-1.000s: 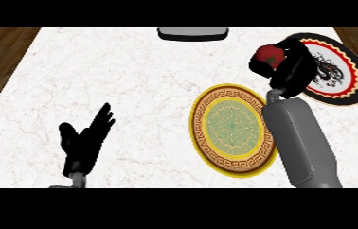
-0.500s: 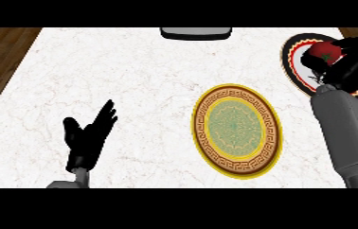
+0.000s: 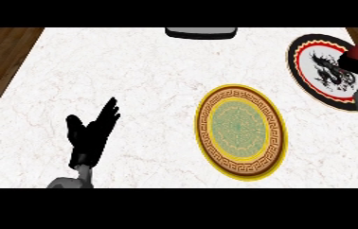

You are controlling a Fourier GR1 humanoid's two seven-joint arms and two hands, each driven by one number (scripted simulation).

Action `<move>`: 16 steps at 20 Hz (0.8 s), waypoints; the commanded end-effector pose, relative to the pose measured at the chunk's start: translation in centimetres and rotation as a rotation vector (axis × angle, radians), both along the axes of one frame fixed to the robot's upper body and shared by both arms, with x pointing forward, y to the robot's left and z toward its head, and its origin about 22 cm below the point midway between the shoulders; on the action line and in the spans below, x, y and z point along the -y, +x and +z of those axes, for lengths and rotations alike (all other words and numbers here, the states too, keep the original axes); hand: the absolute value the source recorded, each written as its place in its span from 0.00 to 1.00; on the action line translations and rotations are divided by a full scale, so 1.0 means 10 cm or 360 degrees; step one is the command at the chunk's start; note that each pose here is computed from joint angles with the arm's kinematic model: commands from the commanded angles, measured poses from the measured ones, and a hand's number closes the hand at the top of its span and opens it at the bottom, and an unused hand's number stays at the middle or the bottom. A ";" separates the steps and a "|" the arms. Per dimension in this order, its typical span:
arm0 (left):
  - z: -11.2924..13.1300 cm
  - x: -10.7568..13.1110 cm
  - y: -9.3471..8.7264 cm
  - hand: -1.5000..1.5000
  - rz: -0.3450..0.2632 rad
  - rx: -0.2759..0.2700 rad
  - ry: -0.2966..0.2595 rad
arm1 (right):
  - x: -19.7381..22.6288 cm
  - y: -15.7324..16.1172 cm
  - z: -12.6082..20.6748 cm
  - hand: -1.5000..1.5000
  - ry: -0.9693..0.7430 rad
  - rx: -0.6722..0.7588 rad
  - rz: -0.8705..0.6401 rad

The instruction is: Pick the tomato from the plate and place it in the plate

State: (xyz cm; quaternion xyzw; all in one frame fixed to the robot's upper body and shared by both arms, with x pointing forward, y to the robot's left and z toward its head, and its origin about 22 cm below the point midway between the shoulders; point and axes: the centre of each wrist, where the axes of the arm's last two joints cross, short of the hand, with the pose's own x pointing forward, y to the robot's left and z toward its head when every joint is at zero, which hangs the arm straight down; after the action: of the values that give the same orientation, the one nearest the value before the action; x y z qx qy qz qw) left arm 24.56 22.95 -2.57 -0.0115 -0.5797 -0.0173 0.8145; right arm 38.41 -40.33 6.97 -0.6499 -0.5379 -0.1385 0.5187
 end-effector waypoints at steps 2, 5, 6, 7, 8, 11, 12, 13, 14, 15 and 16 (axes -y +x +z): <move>-0.01 0.09 0.03 0.50 -0.0029 -0.0041 0.0004 | 0.49 -0.25 -0.14 0.00 0.0209 -0.0398 -0.0042; -0.03 0.03 0.01 0.50 -0.0045 -0.0023 -0.0002 | 0.42 -0.28 -0.33 0.00 0.0310 -0.0522 0.0070; 0.01 0.05 -0.04 0.50 -0.0072 -0.0036 0.0004 | 0.47 -0.26 -0.25 0.00 0.0361 -0.0512 0.0118; 0.03 0.17 0.05 0.50 -0.0053 -0.0006 -0.0021 | 0.48 -0.27 -0.25 0.00 0.0333 -0.0508 0.0173; -0.02 0.18 -0.02 0.50 -0.0058 -0.0019 -0.0004 | 0.45 -0.22 -0.19 0.00 0.0344 -0.0436 0.0207; 0.02 0.09 -0.04 0.50 -0.0068 -0.0034 -0.0010 | 0.51 -0.22 -0.11 0.00 0.0362 -0.0294 0.0289; 0.07 0.00 0.03 0.50 -0.0043 -0.0004 -0.0006 | 0.50 -0.25 -0.17 0.00 0.0351 -0.0222 0.0309; 0.11 0.16 0.10 0.50 -0.0060 -0.0009 -0.0026 | 0.42 -0.20 -0.18 0.00 0.0362 -0.0153 0.0348; 0.04 0.04 0.03 0.50 -0.0041 -0.0016 -0.0008 | 0.52 -0.26 -0.14 0.00 0.0333 -0.0076 0.0354; -0.02 0.07 0.02 0.50 -0.0031 -0.0041 -0.0023 | 0.41 -0.19 -0.16 0.00 0.0356 0.0044 0.0336; 0.03 0.02 0.02 0.50 -0.0051 0.0001 0.0006 | 0.50 -0.21 -0.07 0.00 0.0349 0.0131 0.0324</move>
State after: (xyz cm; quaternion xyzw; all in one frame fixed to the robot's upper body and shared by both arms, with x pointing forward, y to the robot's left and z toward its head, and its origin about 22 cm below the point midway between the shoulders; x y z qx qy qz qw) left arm 24.86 22.28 -2.11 -0.0225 -0.5802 -0.0283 0.8136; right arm 36.23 -44.92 5.46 -0.5409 -0.5580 -0.1211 0.6176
